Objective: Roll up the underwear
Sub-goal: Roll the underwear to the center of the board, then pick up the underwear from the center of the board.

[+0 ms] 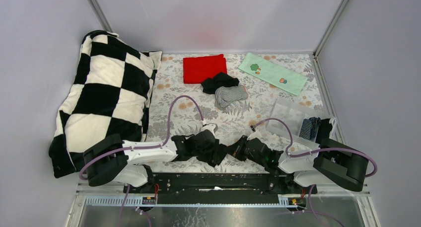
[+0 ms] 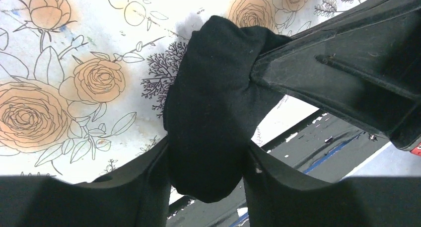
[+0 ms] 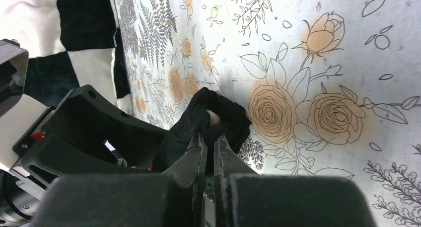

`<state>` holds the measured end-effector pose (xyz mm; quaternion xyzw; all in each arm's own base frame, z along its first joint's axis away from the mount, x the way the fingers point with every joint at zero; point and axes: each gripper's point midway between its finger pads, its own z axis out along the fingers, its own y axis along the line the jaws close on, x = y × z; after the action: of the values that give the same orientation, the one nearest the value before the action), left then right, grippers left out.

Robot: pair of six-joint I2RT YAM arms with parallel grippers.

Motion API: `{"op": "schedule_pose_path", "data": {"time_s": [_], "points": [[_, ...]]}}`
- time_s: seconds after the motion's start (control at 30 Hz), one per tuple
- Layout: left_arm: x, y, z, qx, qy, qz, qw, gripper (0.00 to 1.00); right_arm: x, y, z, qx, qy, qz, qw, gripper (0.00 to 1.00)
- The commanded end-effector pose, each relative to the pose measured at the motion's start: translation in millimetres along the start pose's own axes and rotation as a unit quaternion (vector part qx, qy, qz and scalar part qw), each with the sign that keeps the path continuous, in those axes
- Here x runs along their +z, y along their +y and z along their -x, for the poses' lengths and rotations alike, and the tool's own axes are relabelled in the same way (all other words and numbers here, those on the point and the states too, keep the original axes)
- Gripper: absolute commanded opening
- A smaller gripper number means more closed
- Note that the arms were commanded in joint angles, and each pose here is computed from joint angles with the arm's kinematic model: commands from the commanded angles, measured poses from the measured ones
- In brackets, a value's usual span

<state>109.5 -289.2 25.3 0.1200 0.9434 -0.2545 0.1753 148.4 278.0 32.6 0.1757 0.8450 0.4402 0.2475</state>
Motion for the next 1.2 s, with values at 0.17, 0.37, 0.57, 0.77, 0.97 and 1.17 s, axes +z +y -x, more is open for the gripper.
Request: {"op": "schedule_pose_path", "data": {"time_s": [0.17, 0.37, 0.57, 0.77, 0.97, 1.17], "points": [[1, 3, -14, 0.021, 0.021, -0.008, 1.000, 0.36, -1, -38, 0, -0.037, -0.004, -0.070, 0.997, 0.00], [2, -6, -13, 0.023, 0.015, -0.042, 0.999, 0.00, -5, -36, 5, -0.047, -0.015, -0.071, 0.996, 0.11], [0, -15, -12, 0.014, -0.012, -0.092, 0.996, 0.00, -17, -31, 22, -0.073, -0.049, -0.069, 0.994, 0.45], [-12, -25, 7, 0.005, -0.084, -0.137, 0.987, 0.00, -33, -3, 36, -0.120, -0.076, -0.007, 0.990, 0.68], [-46, -41, 46, -0.001, -0.208, -0.200, 0.957, 0.00, -61, 58, 52, -0.180, -0.129, 0.142, 0.965, 0.83], [-126, -63, 95, -0.012, -0.376, -0.302, 0.876, 0.00, -100, 124, 69, -0.250, -0.188, 0.254, 0.915, 0.90]]}}
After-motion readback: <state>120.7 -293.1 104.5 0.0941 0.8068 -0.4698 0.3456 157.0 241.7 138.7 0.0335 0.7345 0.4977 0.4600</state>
